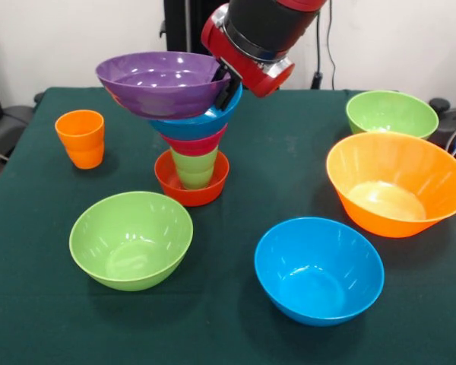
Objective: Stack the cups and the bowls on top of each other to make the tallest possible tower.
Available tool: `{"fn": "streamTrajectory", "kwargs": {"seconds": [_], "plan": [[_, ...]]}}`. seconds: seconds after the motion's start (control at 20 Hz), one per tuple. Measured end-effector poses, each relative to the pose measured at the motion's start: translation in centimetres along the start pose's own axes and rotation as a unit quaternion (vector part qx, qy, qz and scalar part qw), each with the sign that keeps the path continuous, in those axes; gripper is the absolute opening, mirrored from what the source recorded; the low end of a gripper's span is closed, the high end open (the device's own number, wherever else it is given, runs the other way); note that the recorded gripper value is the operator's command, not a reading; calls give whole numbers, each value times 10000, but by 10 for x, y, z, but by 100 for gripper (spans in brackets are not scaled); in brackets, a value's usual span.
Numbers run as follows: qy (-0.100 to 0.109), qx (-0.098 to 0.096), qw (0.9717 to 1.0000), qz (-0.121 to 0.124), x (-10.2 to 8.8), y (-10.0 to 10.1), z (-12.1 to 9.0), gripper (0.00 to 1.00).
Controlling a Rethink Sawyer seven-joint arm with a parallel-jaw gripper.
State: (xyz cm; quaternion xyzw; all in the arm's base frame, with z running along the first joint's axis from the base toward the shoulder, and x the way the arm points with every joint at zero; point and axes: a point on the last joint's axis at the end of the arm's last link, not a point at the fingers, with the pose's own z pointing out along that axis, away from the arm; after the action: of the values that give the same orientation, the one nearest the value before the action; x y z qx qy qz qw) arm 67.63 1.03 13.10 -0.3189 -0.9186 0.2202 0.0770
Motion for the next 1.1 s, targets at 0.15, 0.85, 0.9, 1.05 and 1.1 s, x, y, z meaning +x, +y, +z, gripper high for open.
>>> {"fn": "streamTrajectory", "kwargs": {"seconds": [0.15,0.85,0.9,1.05,1.1], "plan": [[-13,1,10000,-4,1,0,-1,0],[-27,11,9999,-112,15,13,-10,0],[-5,10,9999,-114,16,14,-11,0],[56,6,9999,-111,19,16,-14,0],[76,5,9999,-109,20,17,-14,0]]}}
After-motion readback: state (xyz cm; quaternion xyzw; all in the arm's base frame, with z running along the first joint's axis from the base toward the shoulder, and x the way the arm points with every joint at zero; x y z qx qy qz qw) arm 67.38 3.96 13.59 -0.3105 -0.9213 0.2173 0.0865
